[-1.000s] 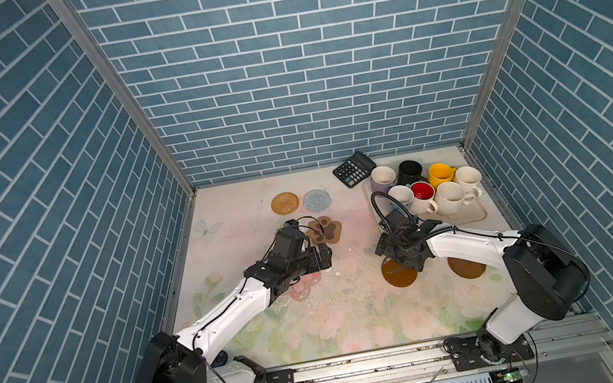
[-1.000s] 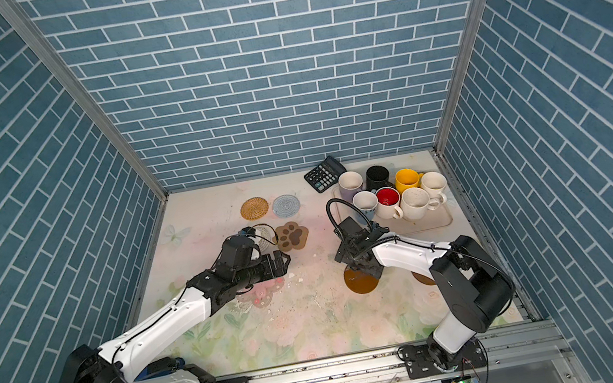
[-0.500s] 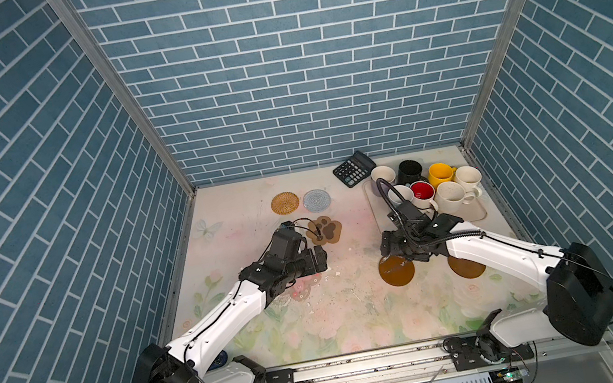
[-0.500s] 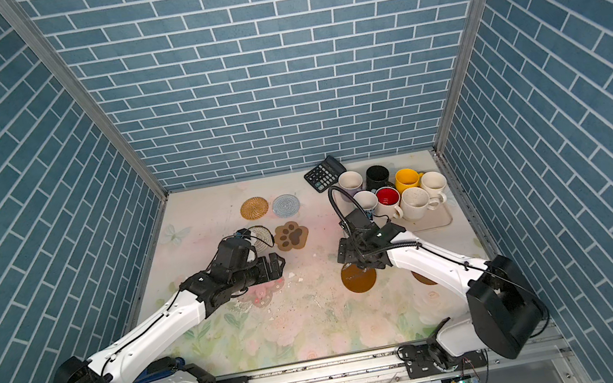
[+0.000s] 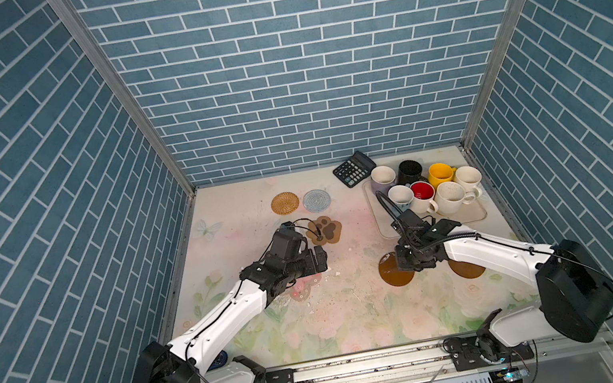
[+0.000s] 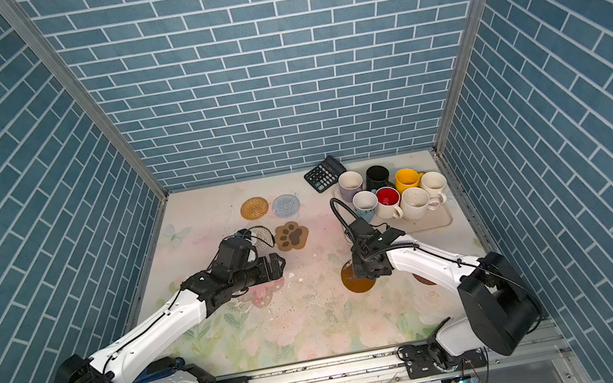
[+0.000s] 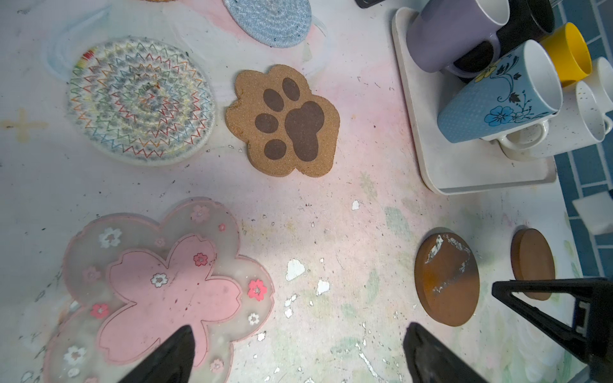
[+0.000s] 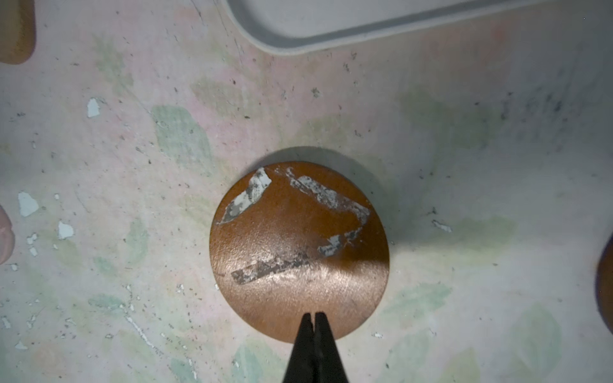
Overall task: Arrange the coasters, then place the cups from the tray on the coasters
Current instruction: 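Drag the patched coaster with the right gripper beside the paw coaster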
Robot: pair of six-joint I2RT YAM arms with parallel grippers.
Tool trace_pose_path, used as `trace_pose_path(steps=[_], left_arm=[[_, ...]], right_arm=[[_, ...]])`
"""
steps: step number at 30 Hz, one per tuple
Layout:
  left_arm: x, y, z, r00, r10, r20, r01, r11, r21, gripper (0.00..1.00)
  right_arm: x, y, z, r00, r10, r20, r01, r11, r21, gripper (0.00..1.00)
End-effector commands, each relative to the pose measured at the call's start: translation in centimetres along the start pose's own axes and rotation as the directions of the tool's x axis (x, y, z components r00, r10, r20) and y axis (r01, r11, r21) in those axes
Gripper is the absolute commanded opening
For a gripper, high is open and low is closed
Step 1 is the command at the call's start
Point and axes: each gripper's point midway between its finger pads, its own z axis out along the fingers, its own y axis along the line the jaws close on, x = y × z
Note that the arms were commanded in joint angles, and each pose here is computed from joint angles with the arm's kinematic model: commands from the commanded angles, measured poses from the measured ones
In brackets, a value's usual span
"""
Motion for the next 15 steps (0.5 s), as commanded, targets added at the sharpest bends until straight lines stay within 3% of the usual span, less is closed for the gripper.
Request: trace_pose_path(steps=[1,11,15], left_arm=[[0.4,0.8,0.2,1.000,-0.008,-0.009,0.008,1.000,-0.030,0.99],[0.2,1.7,-0.6,1.000,-0.021,0.018,0.021,0.999,-0.044,0.99],[0.0,2.2,-1.1,0.999,-0.029,0.025,0.030,0.998,-0.049,0.99]], right_arm=[[0.1,0.5,1.4,0.999,-0.040,-0.036,0.039,0.999,-0.018,0.00],[1.3,1.7,5.3,0.988,-0.073,-0.133,0.072,0.997,-0.014,0.00],[1.7,4.3,6.5,0.980,-0.109,-0.164,0.097,0.992,-0.081,0.00]])
